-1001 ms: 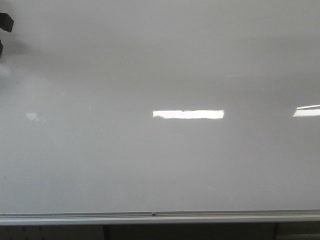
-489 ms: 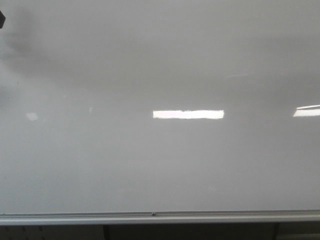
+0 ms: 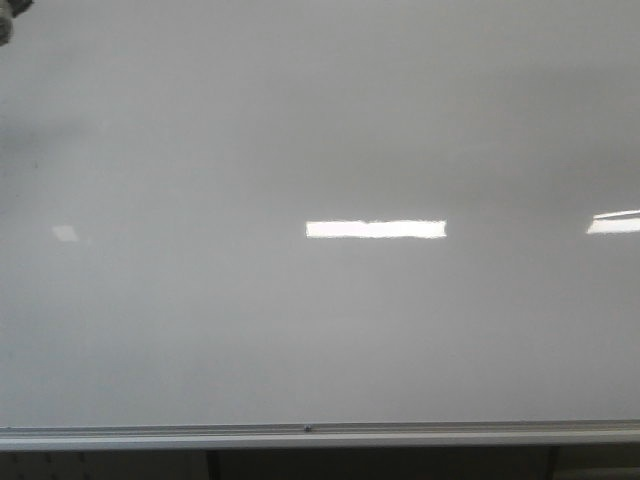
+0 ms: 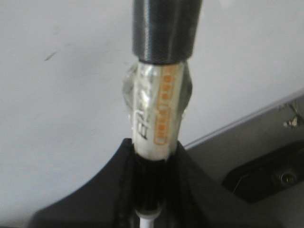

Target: Write number 2 on whiteboard

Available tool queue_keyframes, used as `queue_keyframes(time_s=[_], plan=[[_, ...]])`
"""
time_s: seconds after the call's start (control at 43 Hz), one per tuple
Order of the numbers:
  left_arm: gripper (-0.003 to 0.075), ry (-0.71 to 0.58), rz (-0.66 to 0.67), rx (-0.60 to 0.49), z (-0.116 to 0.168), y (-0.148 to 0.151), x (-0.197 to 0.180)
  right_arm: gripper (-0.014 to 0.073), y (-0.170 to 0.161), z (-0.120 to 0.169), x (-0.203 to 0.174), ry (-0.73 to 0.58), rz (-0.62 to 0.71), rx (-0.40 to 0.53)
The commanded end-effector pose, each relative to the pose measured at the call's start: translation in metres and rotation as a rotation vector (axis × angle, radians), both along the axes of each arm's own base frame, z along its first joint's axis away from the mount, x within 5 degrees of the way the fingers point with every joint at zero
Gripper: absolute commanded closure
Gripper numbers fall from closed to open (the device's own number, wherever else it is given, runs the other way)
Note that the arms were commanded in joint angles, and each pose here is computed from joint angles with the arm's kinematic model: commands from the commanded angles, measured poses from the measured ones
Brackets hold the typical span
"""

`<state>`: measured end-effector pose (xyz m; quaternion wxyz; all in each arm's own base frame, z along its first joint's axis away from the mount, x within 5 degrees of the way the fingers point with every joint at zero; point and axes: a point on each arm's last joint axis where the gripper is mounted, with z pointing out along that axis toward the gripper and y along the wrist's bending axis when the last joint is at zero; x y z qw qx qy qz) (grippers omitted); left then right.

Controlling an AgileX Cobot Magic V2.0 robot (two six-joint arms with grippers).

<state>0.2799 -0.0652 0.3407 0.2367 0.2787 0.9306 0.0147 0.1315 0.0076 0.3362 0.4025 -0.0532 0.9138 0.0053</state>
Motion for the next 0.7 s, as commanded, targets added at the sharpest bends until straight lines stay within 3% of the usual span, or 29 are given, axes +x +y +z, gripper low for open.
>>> queue_keyframes(time_s=[0.0, 0.326, 0.675], plan=[[0.0741, -0.054, -0.183, 0.015, 0.022, -0.023, -0.015, -0.0067, 0.008, 0.013, 0.009, -0.033, 0.103, -0.014], [0.0741, -0.037, -0.634, -0.005, 0.021, -0.103, -0.06, -0.0067, 0.059, 0.019, 0.028, -0.025, 0.647, -0.118], [0.0741, -0.042, -0.865, -0.012, 0.021, -0.15, -0.103, -0.0067, 0.111, 0.044, 0.009, -0.221, 1.146, -0.081]])
